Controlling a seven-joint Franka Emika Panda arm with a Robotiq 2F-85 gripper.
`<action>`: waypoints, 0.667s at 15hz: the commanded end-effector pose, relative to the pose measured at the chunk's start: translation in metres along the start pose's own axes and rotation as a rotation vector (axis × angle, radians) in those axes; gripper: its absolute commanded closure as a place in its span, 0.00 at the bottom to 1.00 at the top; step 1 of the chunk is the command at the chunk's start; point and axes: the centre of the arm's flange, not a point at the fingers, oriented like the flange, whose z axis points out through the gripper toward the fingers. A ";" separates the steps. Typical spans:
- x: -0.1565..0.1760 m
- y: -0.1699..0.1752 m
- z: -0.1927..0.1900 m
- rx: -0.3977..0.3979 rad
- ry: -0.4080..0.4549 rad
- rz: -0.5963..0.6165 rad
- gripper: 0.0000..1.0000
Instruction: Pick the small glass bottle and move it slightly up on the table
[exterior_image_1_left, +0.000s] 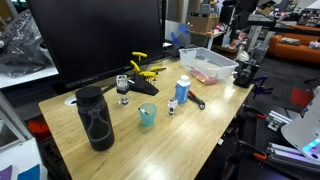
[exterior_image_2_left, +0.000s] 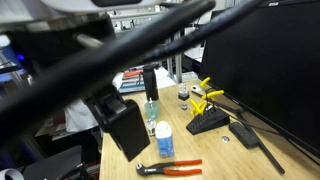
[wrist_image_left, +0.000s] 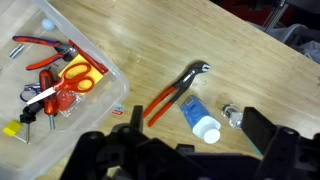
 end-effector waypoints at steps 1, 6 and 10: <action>0.000 0.000 0.000 0.000 0.000 0.000 0.00; 0.000 0.000 0.000 0.000 0.000 0.000 0.00; 0.010 -0.007 0.005 -0.002 -0.013 -0.028 0.00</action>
